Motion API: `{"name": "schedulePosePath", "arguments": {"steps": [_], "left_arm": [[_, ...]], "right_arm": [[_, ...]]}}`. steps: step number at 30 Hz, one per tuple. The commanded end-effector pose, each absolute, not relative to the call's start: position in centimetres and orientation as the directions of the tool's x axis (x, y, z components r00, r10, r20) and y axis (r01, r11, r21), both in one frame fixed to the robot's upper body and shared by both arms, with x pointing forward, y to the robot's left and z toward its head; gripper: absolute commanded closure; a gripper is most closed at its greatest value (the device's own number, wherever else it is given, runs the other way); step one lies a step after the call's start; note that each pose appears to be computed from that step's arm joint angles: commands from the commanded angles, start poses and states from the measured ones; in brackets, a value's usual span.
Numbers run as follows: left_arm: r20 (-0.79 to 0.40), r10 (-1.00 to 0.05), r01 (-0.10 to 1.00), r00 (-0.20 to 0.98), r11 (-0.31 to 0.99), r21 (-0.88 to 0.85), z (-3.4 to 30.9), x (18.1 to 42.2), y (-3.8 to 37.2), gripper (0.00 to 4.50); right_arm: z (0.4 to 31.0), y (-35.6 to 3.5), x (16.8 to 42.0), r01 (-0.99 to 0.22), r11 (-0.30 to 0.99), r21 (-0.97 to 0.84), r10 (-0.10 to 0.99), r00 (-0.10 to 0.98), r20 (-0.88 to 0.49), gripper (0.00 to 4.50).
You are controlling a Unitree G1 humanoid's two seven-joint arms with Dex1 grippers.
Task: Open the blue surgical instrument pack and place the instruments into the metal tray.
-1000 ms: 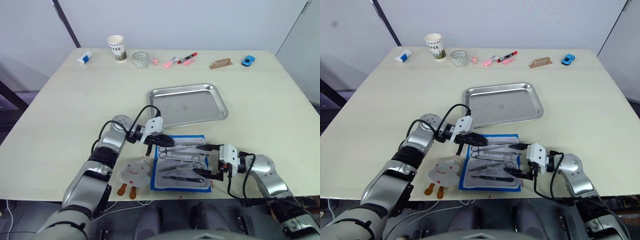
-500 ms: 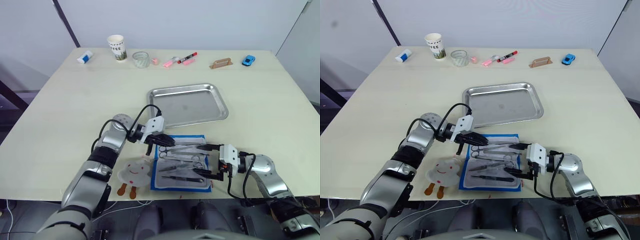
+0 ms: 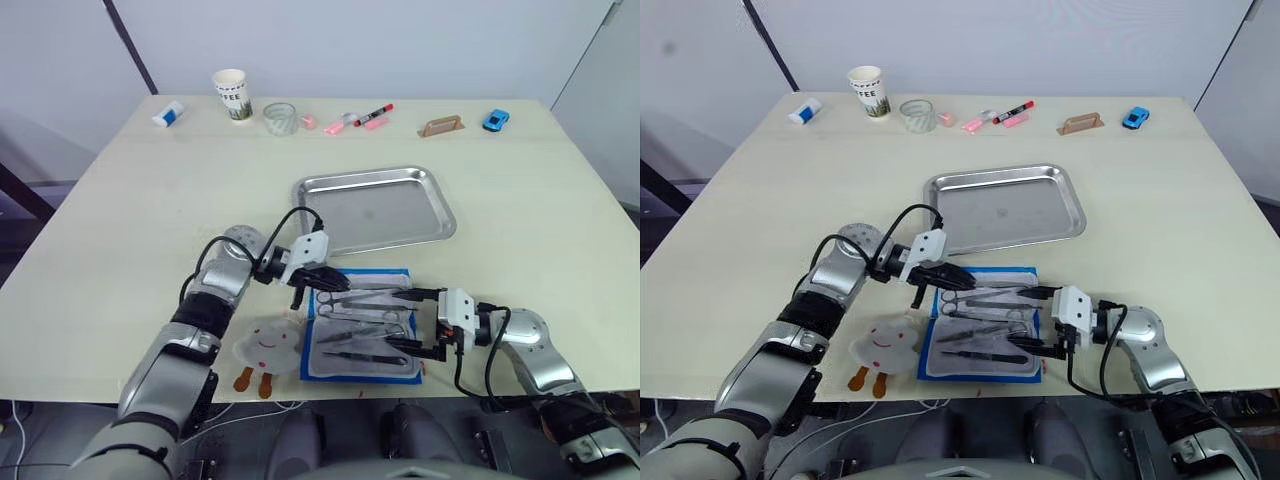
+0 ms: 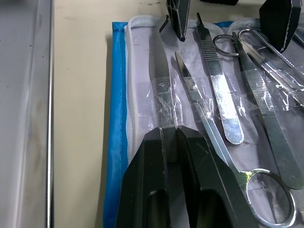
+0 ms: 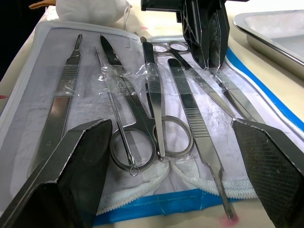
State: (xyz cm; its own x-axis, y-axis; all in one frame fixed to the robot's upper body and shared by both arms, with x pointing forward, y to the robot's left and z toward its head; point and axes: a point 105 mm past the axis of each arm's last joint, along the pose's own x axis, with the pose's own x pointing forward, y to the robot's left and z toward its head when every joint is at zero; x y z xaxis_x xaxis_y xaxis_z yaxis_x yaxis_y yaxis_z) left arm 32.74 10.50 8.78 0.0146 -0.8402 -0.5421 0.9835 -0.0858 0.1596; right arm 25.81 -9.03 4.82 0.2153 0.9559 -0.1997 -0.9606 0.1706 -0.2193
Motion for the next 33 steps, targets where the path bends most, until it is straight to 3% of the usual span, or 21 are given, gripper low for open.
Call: {"name": "schedulePosePath", "arguments": {"steps": [1, 33], "left_arm": [[-0.556, -0.831, 0.974, 0.021, -0.109, 0.199, 10.0, 32.8, 10.6, 4.46], [-0.589, -0.807, 0.965, 0.045, -0.118, 0.235, 7.0, 33.0, 12.4, 4.46]], "right_arm": [[1.6, -9.7, 25.2, -0.975, 0.178, -0.133, 0.927, 0.211, -0.309, 0.11], [1.6, -9.8, 25.3, -0.974, 0.18, -0.136, 0.924, 0.215, -0.316, 0.11]]}}
